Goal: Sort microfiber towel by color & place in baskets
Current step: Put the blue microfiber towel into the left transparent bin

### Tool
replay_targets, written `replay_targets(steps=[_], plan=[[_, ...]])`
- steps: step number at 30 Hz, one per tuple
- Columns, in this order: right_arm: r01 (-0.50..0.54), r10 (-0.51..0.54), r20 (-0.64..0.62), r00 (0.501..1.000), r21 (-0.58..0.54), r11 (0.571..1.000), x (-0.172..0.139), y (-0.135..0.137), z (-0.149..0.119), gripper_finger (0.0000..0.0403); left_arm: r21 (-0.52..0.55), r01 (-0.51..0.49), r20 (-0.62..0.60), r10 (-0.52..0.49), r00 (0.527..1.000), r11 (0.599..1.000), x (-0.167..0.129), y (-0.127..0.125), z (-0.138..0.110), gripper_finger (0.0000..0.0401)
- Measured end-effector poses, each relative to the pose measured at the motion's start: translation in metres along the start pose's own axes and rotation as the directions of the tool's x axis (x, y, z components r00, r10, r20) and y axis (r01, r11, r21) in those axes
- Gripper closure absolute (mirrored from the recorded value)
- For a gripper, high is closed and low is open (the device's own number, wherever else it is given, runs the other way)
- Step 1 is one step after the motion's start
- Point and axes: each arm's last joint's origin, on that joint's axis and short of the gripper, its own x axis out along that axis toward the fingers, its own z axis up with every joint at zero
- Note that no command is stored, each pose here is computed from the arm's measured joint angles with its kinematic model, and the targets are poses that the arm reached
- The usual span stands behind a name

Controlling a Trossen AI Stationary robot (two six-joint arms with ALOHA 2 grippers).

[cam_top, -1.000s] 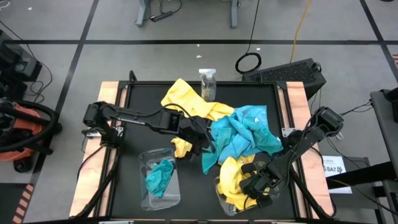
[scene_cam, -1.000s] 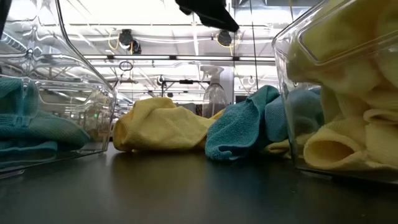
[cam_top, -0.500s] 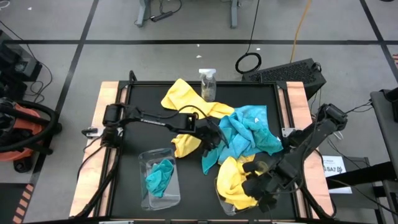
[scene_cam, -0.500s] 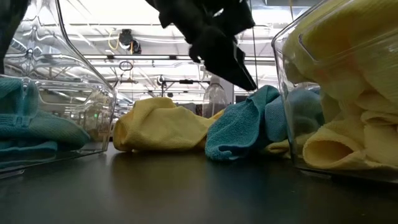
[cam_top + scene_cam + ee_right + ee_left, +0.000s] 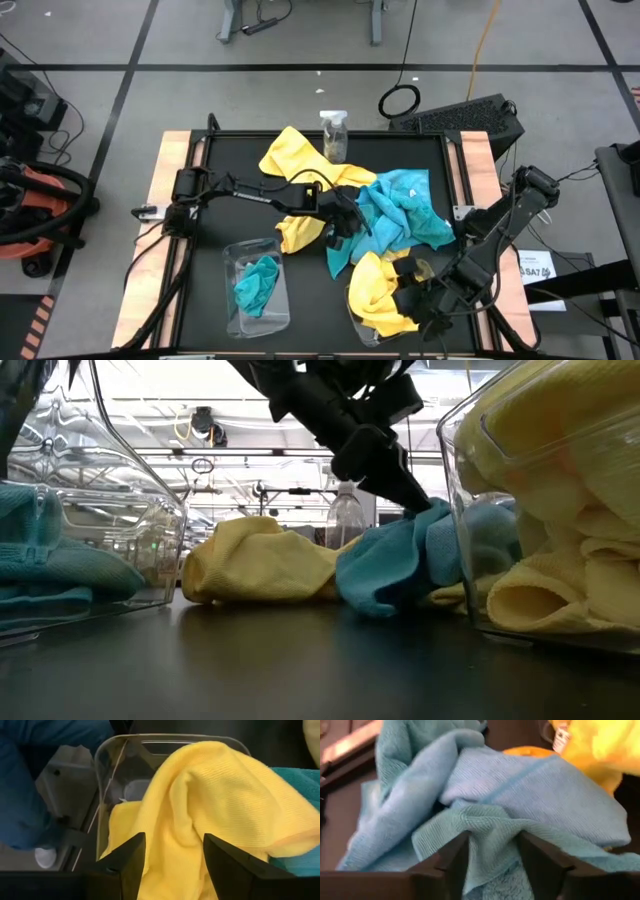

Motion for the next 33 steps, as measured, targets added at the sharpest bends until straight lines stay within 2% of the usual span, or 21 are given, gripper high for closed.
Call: replay_targets(steps=[5, 7, 12, 16, 19, 25, 30, 33], plan=[[0.017, -0.017, 0.008, 1.0, 0.0, 1.0, 0.0, 0.0, 0.0, 0.0225, 0.023, -0.008, -0.02, 0.009, 1.0, 1.0, 0.0, 0.001, -0.002, 0.0361], [0.017, -0.017, 0.008, 1.0, 0.001, 1.0, 0.0, 0.0, 0.0, 0.023, 0.022, -0.013, -0.038, 0.014, 0.999, 1.0, 0.0, 0.002, -0.004, 0.0388], [0.017, -0.018, 0.007, 1.0, 0.025, 1.0, 0.0, 0.0, 0.0, 0.0242, 0.03, -0.02, -0.096, 0.023, 0.995, 0.999, -0.004, 0.003, -0.002, 0.0395], [0.018, -0.019, 0.007, 1.0, 0.028, 0.999, 0.0, 0.0, 0.0, 0.0249, 0.048, -0.017, -0.133, 0.023, 0.991, 0.999, -0.019, 0.004, 0.013, 0.0397], [0.024, -0.024, 0.009, 1.0, 0.028, 0.999, 0.0, -0.001, 0.0, 0.0254, 0.096, -0.053, -0.15, 0.067, 0.986, 0.994, -0.039, 0.002, 0.031, 0.0398], [0.051, -0.051, 0.013, 0.999, 0.02, 0.998, 0.0, -0.002, 0.0, 0.0262, 0.166, -0.172, -0.122, 0.193, 0.974, 0.971, -0.099, 0.003, 0.068, 0.0399], [0.072, -0.072, 0.023, 0.997, 0.001, 0.997, 0.0, -0.002, 0.0, 0.0266, 0.158, -0.273, -0.043, 0.283, 0.958, 0.949, -0.164, 0.006, 0.091, 0.04], [0.079, -0.079, 0.025, 0.997, -0.004, 0.997, 0.0, -0.002, 0.0, 0.0267, 0.132, -0.301, 0.031, 0.299, 0.954, 0.945, -0.204, 0.001, 0.1, 0.04]])
